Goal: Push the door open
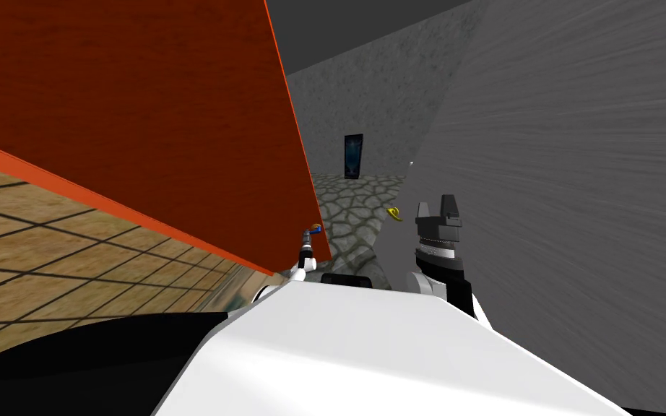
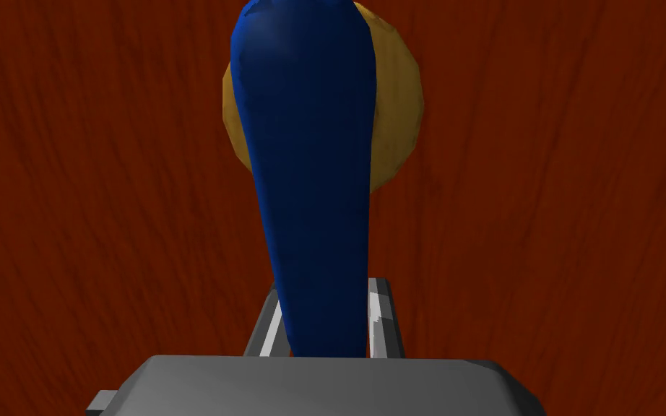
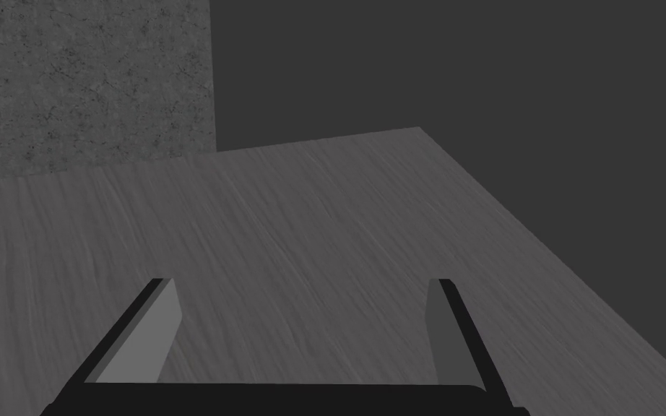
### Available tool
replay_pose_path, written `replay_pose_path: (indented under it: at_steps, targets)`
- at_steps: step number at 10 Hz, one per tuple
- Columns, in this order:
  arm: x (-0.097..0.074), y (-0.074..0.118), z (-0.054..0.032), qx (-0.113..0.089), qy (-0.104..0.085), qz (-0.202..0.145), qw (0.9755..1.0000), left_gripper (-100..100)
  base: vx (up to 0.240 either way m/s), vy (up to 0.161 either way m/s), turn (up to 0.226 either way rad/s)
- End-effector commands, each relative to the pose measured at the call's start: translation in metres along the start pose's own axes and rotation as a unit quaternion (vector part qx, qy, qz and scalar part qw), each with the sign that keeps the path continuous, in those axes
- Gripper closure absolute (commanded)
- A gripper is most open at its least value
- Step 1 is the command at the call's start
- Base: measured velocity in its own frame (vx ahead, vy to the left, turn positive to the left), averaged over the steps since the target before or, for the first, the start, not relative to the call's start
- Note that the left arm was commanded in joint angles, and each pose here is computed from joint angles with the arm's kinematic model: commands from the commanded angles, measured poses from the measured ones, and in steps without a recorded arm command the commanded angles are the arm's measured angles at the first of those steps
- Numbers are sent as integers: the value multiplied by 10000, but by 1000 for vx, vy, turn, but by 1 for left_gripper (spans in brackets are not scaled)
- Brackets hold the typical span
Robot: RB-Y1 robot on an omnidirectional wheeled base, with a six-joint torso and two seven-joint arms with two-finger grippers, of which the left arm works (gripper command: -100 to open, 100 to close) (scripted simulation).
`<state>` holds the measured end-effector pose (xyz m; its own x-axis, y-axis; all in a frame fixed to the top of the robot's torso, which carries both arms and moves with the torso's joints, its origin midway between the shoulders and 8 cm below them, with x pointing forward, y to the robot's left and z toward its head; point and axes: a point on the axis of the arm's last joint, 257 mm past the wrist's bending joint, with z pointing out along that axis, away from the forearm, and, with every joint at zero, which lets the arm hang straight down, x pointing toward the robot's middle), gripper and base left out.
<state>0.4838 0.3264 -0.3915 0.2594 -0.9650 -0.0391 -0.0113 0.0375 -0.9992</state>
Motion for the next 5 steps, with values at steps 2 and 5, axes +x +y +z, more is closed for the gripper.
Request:
replay_pose_path:
  at_steps: [2,5]
  targets:
    - [-51,-29,8,40,-142,-82,9999,100,176,-65,70]
    - [-171,32,-32,-29,-291,-99,9995,100,156,-65,76]
